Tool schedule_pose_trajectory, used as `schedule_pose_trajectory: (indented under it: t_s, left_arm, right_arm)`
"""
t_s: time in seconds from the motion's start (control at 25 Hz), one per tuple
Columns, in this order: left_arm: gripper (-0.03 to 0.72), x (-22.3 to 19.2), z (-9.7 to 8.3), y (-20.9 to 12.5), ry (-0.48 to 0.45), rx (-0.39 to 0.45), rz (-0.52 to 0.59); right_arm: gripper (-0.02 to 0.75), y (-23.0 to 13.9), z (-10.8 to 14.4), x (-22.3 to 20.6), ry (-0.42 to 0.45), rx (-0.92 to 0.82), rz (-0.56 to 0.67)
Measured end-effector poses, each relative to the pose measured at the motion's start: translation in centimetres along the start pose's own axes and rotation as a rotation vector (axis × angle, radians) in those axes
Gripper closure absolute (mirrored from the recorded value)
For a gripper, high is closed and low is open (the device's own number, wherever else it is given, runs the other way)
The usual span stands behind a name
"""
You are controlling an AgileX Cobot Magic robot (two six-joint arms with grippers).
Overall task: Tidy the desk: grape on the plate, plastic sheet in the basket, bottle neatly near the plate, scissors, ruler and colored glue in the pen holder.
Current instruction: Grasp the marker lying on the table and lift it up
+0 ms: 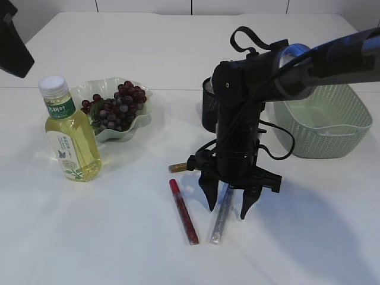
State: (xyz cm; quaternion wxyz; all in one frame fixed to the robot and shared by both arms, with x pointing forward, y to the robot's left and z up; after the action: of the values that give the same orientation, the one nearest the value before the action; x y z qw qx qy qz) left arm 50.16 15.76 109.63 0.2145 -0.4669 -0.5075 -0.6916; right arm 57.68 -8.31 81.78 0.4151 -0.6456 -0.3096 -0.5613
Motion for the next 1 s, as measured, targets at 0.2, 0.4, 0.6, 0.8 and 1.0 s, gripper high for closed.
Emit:
schedule_pose_trajectory:
  t_s: [0.2, 0.4, 0.6, 0.8, 1.0]
  left_arm:
    - [0.338, 0.00, 0.00, 0.00, 0.000, 0.000, 0.000]
    - [0.338, 0.00, 0.02, 0.00, 0.001, 0.000, 0.000]
    - [0.338, 0.00, 0.04, 0.00, 0.002, -0.001, 0.000]
    - [0.338, 0.00, 0.04, 0.00, 0.002, -0.001, 0.000]
    - [0.338, 0.00, 0.04, 0.00, 0.002, -0.001, 0.000]
  right_arm:
    - [0.267, 0.26, -0.15, 0.00, -0.008, 0.009, -0.014]
    - [0.267, 0.57, 0.08, 0.01, 0.004, 0.012, -0.032]
    - [0.267, 0.71, 0.21, -0.25, 0.008, 0.011, -0.035]
    - [0.267, 0.74, 0.15, -0.63, 0.000, 0.010, -0.029]
    - [0.267, 0.74, 0.16, -0.62, 0.001, 0.010, -0.030]
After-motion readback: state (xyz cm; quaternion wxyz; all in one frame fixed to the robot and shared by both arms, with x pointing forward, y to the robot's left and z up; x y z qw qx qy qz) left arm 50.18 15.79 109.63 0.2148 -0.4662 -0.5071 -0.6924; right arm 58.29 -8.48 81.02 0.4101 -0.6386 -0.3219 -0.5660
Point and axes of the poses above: a point on each arm's last joint axis where the gripper is mounted, x pointing back along that axis away from the gripper, z along the wrist's bending axis when the last joint is at zero, y = z × x, the point moved 9 cm from there along -x, pointing out along that axis toward the gripper, and after that the axes turned 6 degrees about -x, right-handed, at the moved point
